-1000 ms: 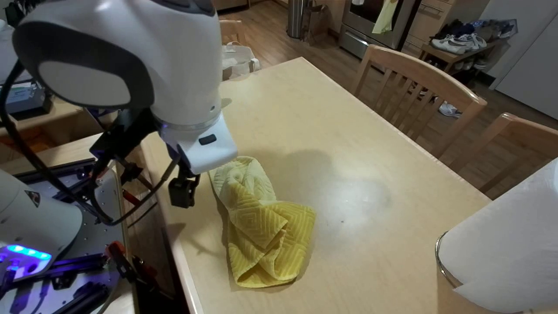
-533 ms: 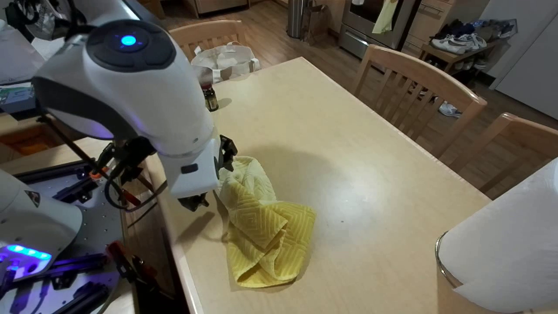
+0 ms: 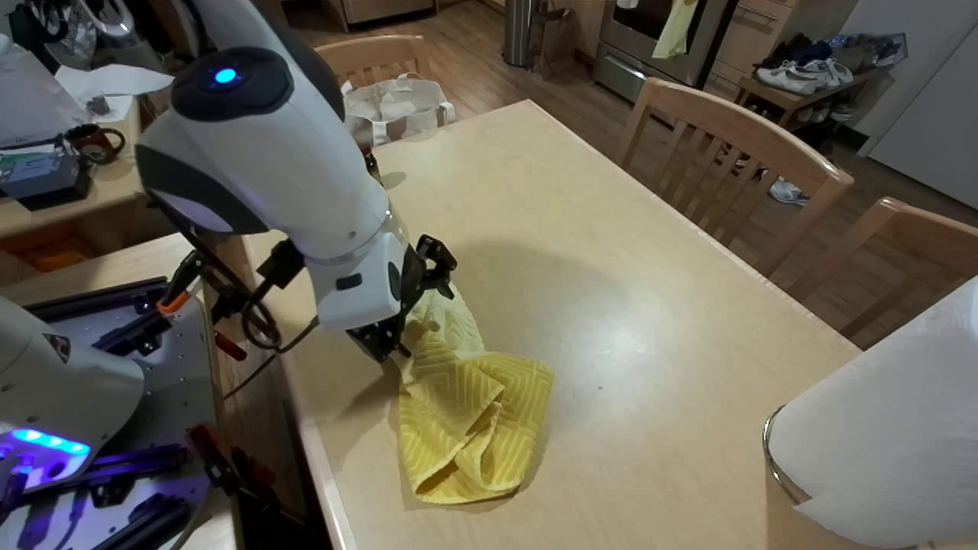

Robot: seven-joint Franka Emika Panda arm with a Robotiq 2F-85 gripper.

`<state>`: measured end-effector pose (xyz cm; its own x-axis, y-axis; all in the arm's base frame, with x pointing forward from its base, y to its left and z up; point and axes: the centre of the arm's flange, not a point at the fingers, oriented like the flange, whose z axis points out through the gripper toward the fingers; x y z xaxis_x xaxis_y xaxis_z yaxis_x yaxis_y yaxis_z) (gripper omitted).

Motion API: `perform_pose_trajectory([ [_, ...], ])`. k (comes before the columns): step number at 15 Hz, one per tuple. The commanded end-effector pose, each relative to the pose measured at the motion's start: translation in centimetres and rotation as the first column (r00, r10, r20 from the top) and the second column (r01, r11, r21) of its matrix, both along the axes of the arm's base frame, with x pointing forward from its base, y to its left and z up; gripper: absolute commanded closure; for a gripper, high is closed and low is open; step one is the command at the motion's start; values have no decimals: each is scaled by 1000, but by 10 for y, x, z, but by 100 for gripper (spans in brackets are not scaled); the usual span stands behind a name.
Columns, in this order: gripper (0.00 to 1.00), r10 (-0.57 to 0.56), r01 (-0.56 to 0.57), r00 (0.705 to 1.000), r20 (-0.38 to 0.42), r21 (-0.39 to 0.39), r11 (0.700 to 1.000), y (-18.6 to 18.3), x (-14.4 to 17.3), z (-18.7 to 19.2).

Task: Put the yellow cloth in the laundry bag

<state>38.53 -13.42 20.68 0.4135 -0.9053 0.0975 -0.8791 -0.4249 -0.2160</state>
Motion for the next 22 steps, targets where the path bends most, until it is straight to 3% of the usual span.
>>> perform_pose_trajectory([
  [1,0,21,-21,1000,-21,28,999,4,15,-45],
  [6,0,33,-22,990,-135,85,996,10,10,-83],
  [7,25,33,-20,987,-157,85,996,9,8,-90],
  [8,27,39,-24,984,-172,87,996,9,7,-94],
  [10,41,40,-27,984,-171,82,996,7,9,-91],
  [14,66,155,-152,986,-65,52,987,15,31,-39],
  [17,87,301,-301,954,-8,-5,954,29,55,13],
  [19,99,401,-400,916,20,-43,916,47,73,46],
  [22,97,572,-566,819,45,-97,819,92,96,93],
])
